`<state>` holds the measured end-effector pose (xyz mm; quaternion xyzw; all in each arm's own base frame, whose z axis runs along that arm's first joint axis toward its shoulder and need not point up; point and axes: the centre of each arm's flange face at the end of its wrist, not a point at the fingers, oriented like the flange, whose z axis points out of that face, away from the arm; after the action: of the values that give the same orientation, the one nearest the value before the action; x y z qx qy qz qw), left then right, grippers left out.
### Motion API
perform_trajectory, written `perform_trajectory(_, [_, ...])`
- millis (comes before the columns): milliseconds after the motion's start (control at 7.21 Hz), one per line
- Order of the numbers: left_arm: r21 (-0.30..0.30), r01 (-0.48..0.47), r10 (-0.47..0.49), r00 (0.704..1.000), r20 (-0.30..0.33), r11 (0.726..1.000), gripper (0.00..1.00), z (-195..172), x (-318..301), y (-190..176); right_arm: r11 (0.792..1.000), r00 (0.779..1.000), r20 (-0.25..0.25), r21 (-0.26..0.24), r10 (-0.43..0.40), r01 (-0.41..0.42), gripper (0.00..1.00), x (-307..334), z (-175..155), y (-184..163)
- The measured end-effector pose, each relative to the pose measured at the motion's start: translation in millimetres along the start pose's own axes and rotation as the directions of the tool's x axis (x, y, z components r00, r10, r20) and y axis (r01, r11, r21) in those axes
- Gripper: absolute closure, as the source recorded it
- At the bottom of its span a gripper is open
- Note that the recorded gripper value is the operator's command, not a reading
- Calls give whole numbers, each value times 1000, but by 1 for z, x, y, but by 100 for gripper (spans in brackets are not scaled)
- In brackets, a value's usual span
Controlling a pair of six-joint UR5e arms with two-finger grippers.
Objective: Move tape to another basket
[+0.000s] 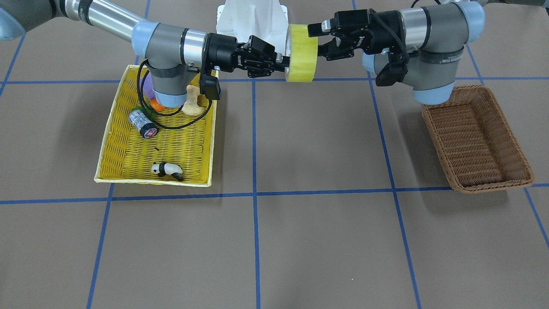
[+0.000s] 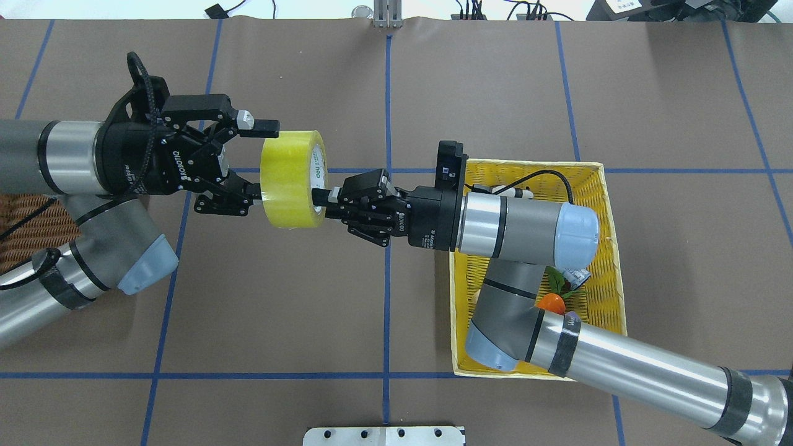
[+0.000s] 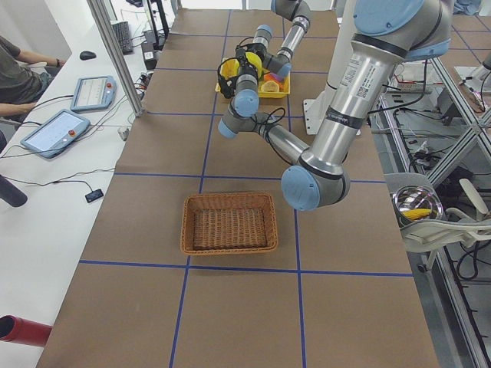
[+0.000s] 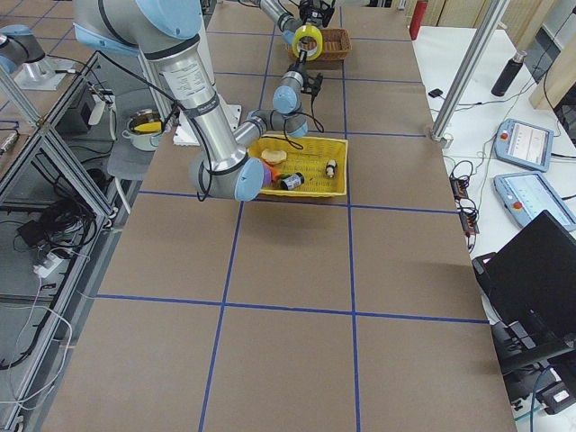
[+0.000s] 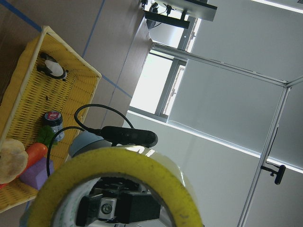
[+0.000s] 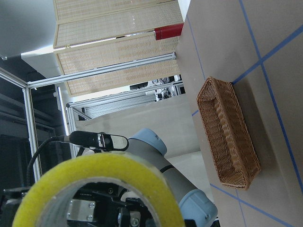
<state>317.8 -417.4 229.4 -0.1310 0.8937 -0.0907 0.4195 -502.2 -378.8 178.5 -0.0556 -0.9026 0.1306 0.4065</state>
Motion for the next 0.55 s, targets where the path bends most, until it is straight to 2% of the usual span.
perform_trajectory(277, [-5, -2, 2, 1000, -5, 1000, 52, 1, 2, 2, 1000, 1000, -4, 1, 2, -2, 100, 2, 1, 0])
perform_trajectory(416, [-6, -2, 2, 1000, -6, 1000, 56, 1, 2, 2, 1000, 1000, -4, -1, 3, -3, 87, 3, 1, 0])
perform_trajectory(554, [-6, -2, 2, 1000, -6, 1000, 71, 1, 2, 3, 1000, 1000, 1, -6, 2, -2, 53, 3, 0, 1])
